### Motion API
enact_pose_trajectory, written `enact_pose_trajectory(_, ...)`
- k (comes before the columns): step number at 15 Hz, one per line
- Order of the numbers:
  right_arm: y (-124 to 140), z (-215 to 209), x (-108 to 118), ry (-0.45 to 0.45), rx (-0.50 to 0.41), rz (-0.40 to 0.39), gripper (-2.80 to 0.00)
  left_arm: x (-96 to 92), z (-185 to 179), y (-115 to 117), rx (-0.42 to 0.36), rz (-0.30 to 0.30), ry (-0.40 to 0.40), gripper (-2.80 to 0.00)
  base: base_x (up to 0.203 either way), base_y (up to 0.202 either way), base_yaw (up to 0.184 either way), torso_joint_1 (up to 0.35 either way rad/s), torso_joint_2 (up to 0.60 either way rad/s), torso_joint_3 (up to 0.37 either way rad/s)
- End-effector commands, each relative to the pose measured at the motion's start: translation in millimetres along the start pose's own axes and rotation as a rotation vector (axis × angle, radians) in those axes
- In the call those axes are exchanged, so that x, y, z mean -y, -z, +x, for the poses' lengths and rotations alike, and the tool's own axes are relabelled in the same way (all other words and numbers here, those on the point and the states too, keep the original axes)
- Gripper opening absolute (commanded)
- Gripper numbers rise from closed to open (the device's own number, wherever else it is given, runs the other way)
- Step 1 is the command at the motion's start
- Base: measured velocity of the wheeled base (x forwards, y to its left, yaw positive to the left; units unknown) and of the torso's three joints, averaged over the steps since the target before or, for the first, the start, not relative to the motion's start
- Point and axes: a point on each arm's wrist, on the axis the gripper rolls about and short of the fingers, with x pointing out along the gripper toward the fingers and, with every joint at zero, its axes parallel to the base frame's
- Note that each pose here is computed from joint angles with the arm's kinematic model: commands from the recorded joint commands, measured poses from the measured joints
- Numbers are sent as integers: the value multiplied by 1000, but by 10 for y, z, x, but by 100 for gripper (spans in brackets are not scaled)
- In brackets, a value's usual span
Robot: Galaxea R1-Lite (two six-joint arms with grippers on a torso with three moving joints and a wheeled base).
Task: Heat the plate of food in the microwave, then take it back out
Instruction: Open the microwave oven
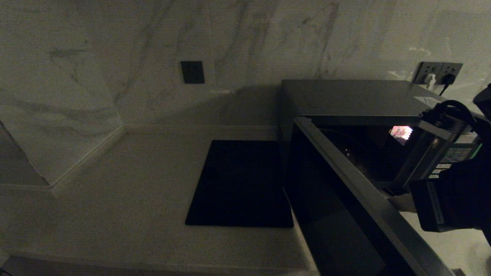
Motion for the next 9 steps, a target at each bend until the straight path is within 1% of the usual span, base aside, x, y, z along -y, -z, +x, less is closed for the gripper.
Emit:
enact_pose_trajectory(1,17,8,-35,-4,-9,-13,-280,0,1,-1,-1,-1,-1,-280,0,0,0,0,0,0)
enact_pose_trajectory(5,45,-6,-117,-34,-11,-43,-280,0,0,0,0,-1,-2,-280,0,0,0,0,0,0)
enact_pose_trajectory(9,39,-5,-211,-59,-14,-38,-280,0,1,-1,-1,-1,-1,-280,0,0,0,0,0,0)
